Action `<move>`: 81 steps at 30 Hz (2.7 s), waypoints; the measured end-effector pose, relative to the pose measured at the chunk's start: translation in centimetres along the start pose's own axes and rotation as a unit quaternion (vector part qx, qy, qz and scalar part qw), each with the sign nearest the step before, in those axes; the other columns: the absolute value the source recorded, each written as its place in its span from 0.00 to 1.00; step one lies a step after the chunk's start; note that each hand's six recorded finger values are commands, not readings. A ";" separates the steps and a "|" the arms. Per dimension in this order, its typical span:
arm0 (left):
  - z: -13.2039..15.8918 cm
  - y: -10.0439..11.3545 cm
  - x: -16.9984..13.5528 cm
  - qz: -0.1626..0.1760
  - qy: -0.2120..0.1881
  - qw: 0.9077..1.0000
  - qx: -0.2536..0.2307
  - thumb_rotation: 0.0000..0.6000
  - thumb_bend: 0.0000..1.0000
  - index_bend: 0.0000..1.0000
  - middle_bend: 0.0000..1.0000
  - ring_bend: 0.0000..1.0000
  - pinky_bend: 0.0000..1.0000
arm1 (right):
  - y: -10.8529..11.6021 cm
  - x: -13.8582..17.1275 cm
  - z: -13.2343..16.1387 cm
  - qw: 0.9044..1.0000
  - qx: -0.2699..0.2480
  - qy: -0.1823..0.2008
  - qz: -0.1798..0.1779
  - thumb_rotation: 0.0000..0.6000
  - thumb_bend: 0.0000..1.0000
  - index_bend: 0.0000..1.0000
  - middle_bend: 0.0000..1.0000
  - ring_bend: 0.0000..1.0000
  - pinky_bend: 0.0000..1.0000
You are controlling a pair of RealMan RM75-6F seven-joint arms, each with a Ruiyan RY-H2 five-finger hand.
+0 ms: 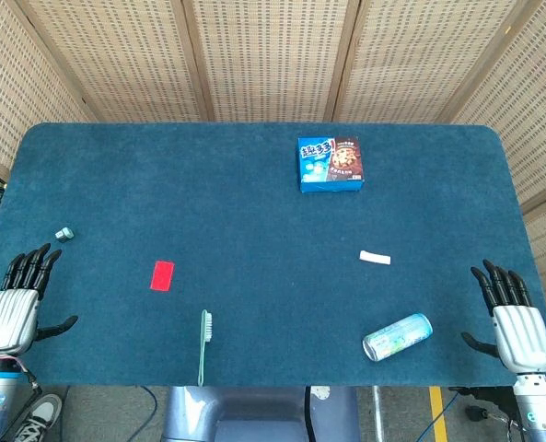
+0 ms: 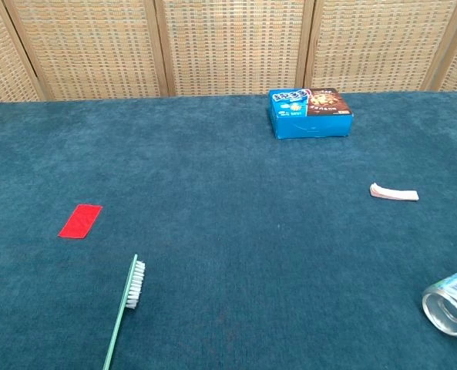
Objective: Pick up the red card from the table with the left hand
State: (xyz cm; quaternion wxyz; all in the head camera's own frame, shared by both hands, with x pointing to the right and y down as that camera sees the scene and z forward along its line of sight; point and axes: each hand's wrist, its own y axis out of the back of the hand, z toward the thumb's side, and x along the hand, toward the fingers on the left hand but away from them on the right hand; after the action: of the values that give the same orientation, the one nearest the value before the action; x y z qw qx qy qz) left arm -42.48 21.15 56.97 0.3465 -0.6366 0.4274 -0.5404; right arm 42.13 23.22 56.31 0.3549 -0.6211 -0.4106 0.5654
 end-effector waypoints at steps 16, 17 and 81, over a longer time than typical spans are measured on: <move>-0.1 0.2 0.1 0.003 0.001 1.000 -0.004 1.00 0.11 0.00 0.00 0.00 0.00 | 0.1 0.1 0.2 1.000 -0.001 0.002 0.000 1.00 0.00 0.00 0.00 0.00 0.00; -0.1 0.1 0.1 0.003 0.001 1.000 -0.004 1.00 0.11 0.00 0.00 0.00 0.00 | 0.0 0.1 0.1 1.000 -0.001 0.001 0.000 1.00 0.00 0.00 0.00 0.00 0.00; 8.8 -12.1 8.8 -0.122 -0.068 0.986 0.096 1.00 0.29 0.00 0.00 0.00 0.00 | 0.0 -0.4 -0.9 1.000 -0.021 -0.013 0.015 1.00 0.00 0.00 0.00 0.00 0.00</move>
State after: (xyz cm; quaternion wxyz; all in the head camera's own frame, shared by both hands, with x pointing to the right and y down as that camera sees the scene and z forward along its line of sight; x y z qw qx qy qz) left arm -31.27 17.65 69.80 0.3655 -0.6830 0.2687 -0.5724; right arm 43.06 22.85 56.57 0.3281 -0.6271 -0.4179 0.5696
